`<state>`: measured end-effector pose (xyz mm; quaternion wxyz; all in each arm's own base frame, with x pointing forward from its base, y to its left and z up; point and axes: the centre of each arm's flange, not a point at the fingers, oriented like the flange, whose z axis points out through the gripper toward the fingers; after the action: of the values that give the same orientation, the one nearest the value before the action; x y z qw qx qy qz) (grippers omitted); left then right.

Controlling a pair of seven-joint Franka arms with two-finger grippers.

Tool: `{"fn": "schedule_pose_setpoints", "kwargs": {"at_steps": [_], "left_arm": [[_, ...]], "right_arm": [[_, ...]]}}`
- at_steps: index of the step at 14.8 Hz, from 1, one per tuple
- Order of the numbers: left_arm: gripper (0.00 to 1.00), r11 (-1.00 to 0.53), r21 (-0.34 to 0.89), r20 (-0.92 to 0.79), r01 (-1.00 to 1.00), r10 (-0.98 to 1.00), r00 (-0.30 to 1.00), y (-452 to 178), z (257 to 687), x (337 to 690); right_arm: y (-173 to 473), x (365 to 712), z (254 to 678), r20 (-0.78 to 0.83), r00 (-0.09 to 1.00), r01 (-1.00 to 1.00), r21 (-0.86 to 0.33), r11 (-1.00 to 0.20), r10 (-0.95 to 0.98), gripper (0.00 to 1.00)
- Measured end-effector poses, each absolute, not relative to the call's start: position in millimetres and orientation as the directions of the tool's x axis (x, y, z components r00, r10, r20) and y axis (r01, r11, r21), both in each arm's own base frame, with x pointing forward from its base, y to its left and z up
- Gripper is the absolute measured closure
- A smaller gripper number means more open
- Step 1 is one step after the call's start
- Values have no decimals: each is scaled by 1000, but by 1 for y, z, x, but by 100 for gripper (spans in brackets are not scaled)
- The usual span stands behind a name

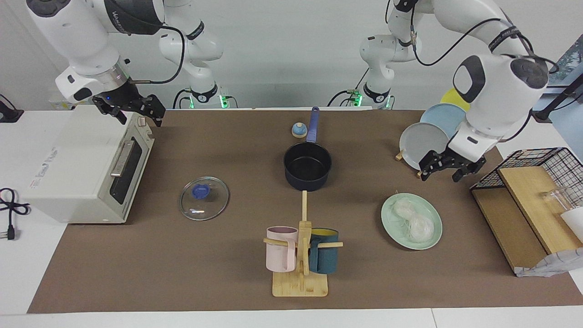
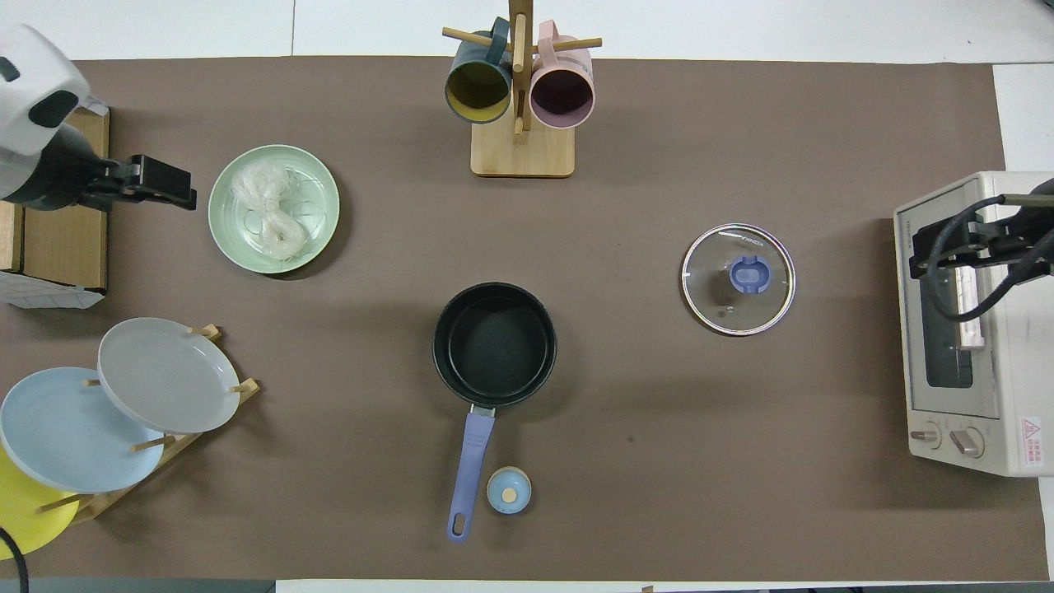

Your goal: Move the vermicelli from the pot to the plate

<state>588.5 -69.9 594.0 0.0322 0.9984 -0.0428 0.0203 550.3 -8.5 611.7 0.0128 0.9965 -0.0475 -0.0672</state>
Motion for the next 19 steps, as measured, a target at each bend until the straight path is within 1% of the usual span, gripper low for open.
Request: {"fn": "schedule_pose_setpoints", "kwargs": {"at_steps": [2, 5, 8, 10, 14, 19], "left_arm": [[0, -996, 57, 11, -71, -71, 997, -69, 613, 565], [0, -998, 49, -29, -48, -49, 998, -68, 607, 550], [0, -998, 15, -68, -65, -66, 996, -75, 594, 544], [0, -997, -6, -79, -78, -77, 994, -82, 600, 539], [0, -997, -9, -70, -75, -74, 995, -82, 620, 533], [0, -998, -3, -59, -70, -70, 996, -81, 622, 534]], "right_arm": [[-7, 550, 612, -132, 987, -90, 32, -995, -93, 0], [-5, 551, 613, -130, 988, -86, 32, -996, -89, 0], [-4, 551, 614, -128, 988, -84, 31, -996, -87, 0], [-3, 551, 614, -127, 988, -84, 31, -996, -87, 0], [-3, 551, 614, -127, 988, -82, 31, -996, -86, 0], [-2, 551, 614, -126, 988, -82, 31, -996, -85, 0]]}}
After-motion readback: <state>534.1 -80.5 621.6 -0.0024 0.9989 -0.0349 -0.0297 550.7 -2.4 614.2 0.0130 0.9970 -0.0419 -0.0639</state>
